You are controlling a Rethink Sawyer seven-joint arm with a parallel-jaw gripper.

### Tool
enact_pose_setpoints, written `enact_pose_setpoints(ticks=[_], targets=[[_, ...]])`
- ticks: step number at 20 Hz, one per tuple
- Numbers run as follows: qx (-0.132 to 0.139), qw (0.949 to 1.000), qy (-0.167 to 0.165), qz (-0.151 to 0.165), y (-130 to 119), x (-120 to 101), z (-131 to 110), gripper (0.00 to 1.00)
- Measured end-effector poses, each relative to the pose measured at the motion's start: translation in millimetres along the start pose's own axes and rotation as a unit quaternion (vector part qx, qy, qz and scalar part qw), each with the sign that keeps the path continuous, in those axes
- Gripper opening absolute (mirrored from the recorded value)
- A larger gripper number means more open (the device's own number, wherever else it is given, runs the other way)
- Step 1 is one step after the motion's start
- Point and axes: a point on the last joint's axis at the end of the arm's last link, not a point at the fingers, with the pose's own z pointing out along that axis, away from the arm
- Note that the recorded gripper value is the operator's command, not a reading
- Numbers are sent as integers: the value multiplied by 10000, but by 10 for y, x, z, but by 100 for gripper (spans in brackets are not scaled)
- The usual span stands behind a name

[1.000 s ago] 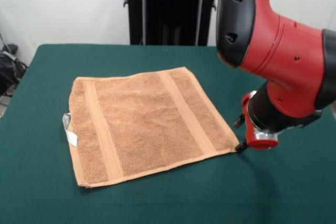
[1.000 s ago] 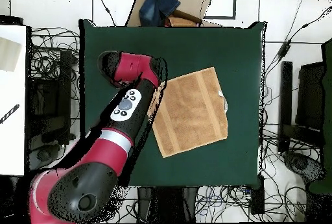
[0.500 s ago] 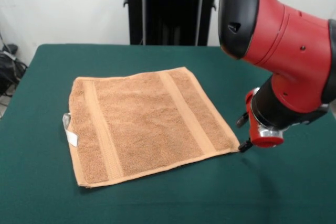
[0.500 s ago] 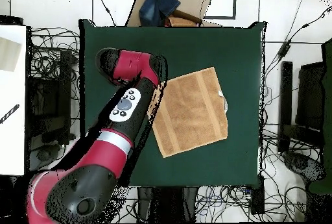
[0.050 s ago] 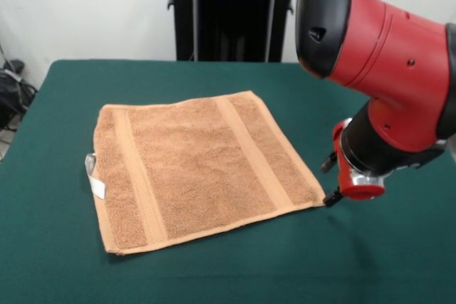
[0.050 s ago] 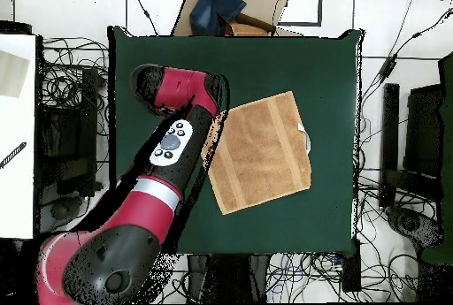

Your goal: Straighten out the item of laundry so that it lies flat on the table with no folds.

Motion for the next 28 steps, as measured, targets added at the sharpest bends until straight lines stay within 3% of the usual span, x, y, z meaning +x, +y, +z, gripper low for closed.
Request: enact_pose_setpoints(ticks=[15,20,28], targets=[[97,10000,-8,15,-10,-30,146,100],[180,9998,-85,-11,-15,-25,295,100],[156,9995,-253,-81,20,-7,291,100]])
